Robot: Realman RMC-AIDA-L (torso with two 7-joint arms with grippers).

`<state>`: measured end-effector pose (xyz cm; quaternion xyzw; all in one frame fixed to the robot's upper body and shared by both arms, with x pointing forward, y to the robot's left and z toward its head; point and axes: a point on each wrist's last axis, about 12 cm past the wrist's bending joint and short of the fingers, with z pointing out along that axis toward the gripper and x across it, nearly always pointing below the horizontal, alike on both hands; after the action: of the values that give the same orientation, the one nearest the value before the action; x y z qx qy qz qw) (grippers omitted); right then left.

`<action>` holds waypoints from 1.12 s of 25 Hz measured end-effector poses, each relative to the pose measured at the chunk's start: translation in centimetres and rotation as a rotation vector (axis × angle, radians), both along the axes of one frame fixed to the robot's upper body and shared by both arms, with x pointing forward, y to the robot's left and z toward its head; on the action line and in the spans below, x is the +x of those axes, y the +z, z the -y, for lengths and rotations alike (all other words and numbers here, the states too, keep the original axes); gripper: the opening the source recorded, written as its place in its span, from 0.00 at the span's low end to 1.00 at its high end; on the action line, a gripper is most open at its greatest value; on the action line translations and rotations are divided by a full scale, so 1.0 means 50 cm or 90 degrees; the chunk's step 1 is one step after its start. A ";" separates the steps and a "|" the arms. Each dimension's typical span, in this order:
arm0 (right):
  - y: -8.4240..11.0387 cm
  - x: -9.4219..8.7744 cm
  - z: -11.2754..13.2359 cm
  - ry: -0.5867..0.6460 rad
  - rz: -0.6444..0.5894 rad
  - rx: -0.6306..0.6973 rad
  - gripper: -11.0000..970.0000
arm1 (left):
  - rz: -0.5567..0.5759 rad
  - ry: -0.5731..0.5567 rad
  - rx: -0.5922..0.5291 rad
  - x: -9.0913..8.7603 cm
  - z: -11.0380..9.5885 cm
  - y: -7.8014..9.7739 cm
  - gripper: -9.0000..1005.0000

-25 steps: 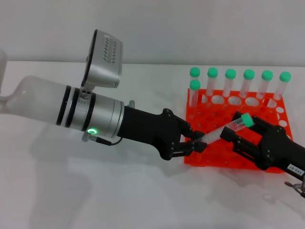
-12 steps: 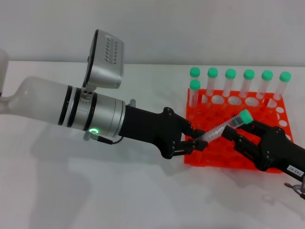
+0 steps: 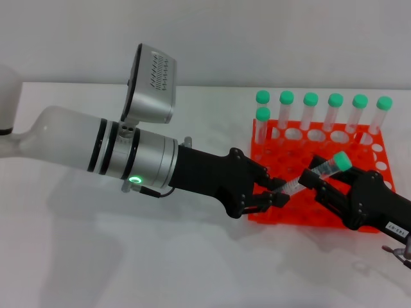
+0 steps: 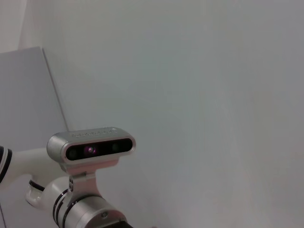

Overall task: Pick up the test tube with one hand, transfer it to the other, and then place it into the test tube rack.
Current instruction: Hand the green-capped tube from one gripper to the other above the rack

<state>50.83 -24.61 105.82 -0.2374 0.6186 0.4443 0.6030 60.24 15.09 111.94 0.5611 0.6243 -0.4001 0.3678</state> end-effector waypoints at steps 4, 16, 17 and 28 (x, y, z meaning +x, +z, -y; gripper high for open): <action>0.000 0.000 0.001 -0.002 0.000 0.001 0.34 | 0.001 0.002 0.002 0.001 0.002 -0.002 0.29; 0.003 0.003 -0.003 0.004 0.010 -0.004 0.25 | 0.008 0.008 0.007 0.004 0.003 -0.004 0.31; 0.003 0.004 -0.005 0.006 0.010 -0.005 0.25 | 0.009 0.007 0.008 0.004 0.003 -0.004 0.31; 0.004 0.008 -0.008 0.009 0.011 -0.010 0.23 | 0.011 0.000 0.010 0.005 0.007 -0.002 0.32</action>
<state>51.21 -24.21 106.01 -0.2504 0.6151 0.4415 0.6034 60.47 14.71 111.86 0.5673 0.6242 -0.3904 0.3689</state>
